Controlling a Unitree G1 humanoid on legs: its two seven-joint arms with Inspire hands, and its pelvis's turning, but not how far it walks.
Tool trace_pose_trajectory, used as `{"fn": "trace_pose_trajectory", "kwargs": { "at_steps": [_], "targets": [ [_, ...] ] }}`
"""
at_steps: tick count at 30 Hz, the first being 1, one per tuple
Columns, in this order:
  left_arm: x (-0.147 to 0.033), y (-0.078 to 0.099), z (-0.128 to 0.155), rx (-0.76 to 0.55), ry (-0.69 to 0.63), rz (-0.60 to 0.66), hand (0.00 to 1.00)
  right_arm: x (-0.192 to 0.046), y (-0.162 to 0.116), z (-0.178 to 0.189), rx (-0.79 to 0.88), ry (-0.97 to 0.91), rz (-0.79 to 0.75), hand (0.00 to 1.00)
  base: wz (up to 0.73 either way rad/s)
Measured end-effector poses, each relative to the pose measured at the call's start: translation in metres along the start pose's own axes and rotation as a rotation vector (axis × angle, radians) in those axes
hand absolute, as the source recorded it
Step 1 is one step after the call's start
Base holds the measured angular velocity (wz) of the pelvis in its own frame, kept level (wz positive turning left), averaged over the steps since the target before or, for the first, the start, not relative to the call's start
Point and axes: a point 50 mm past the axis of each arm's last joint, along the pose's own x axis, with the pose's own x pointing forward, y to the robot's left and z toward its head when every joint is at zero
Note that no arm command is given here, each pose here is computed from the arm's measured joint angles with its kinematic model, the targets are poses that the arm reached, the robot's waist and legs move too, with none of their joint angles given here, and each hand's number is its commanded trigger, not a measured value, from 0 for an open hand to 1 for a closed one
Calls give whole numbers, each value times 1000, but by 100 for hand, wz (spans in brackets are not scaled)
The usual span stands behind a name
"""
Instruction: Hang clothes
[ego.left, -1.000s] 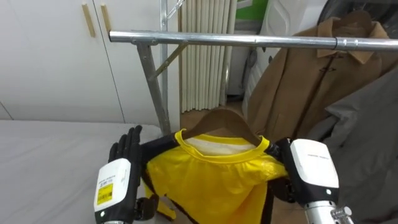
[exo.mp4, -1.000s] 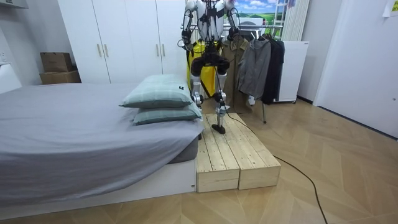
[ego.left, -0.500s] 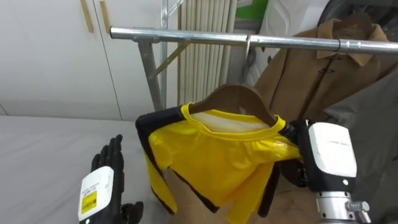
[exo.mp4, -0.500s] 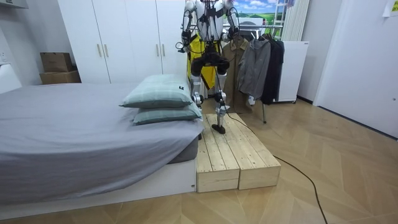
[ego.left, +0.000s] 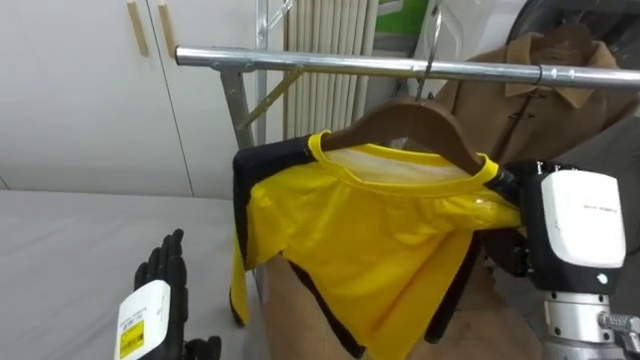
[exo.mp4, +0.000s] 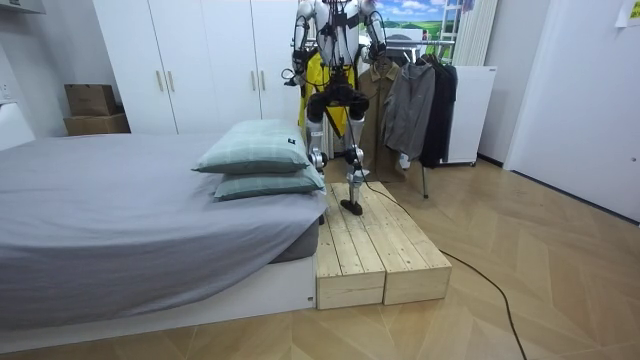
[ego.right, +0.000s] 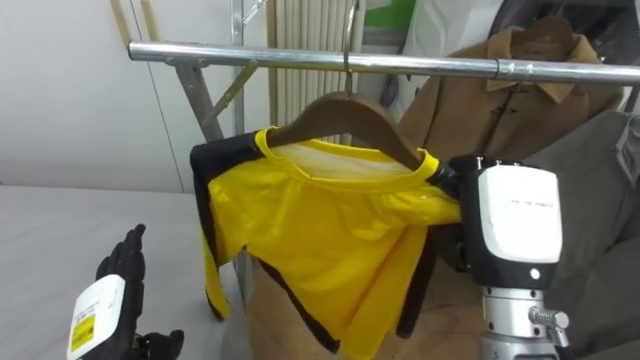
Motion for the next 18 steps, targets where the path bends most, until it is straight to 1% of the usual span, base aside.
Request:
{"fn": "trace_pose_trajectory", "kwargs": {
  "at_steps": [5,10,13,18],
  "targets": [
    [1,0,1,-4,-2,3,0,6,-2,0,17,3,-12,100,0],
    [4,1,3,-12,-15,10,0,27,-8,1,94,24,-53,100,0],
    [5,1,4,-11,-17,10,0,30,-9,1,138,51,-62,100,0],
    [5,1,4,-11,-19,-11,0,30,-6,-1,169,74,-15,100,0]
  ]
}}
